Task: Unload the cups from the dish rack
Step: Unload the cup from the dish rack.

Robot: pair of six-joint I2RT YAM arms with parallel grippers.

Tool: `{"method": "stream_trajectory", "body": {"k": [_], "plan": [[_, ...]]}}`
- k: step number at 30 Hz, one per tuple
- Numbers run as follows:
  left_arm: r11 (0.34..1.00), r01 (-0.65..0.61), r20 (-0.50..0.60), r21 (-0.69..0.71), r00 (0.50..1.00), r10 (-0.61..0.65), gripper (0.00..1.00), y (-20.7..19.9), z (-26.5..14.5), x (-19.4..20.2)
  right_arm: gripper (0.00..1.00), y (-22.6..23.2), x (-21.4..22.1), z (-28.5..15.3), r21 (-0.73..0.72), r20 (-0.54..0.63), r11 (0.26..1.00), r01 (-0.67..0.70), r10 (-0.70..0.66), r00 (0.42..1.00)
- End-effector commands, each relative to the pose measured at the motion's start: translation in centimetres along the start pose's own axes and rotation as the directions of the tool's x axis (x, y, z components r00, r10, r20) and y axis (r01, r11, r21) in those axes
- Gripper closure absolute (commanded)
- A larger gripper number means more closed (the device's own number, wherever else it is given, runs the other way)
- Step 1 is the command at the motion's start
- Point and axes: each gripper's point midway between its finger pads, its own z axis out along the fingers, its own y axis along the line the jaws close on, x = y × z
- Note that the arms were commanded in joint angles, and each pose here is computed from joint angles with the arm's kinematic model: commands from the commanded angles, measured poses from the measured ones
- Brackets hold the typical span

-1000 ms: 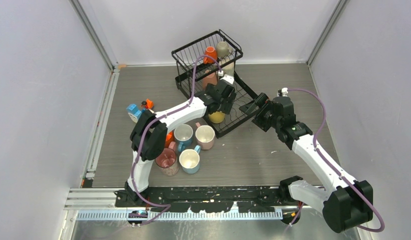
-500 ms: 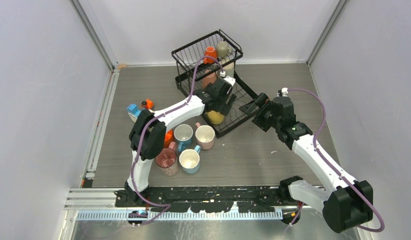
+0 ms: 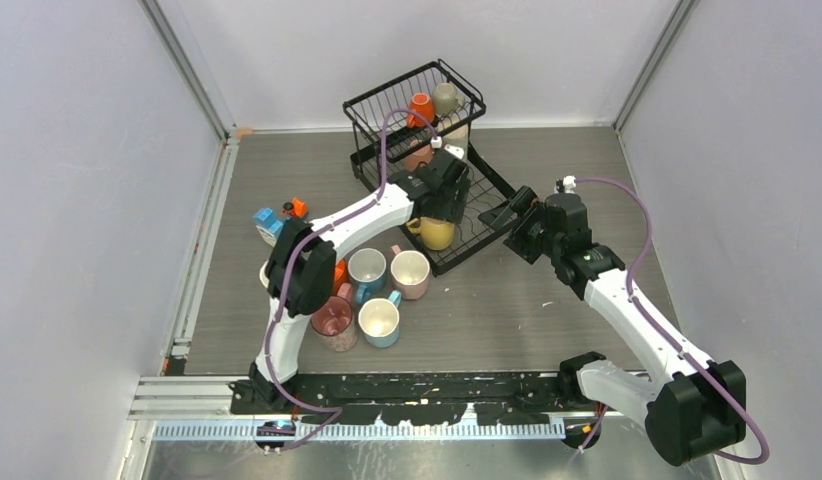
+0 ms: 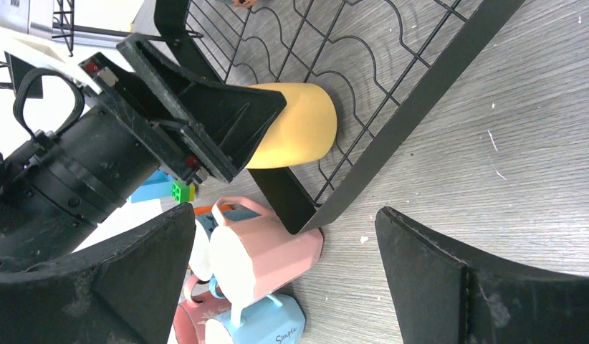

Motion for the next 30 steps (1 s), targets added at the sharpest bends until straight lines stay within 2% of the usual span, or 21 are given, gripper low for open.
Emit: {"method": "stream_trajectory", "body": {"k": [1, 9, 21, 30], "plan": [[0.999, 0.045, -0.010, -0.011, 0.999, -0.045, 0.25, -0.4, 0.3, -0.7, 0.00, 0.9, -0.9, -0.6, -0.039, 0.039, 0.999, 0.007, -0.006, 0.999], [0.999, -0.006, 0.017, -0.033, 1.000, 0.006, 0.16, -0.5, 0.6, -1.5, 0.00, 0.8, -0.7, -0.4, -0.038, 0.032, 0.999, 0.008, -0.007, 0.999], [0.994, -0.075, 0.070, -0.073, 0.994, 0.081, 0.13, -0.1, -1.1, -4.1, 0.00, 0.8, -0.8, -0.6, -0.036, 0.037, 0.999, 0.015, -0.013, 0.999], [0.985, -0.007, 0.055, -0.175, 0.998, 0.017, 0.14, 0.3, -4.2, -3.8, 0.00, 0.5, -0.6, -0.2, -0.032, 0.030, 0.999, 0.011, -0.010, 0.999]]}}
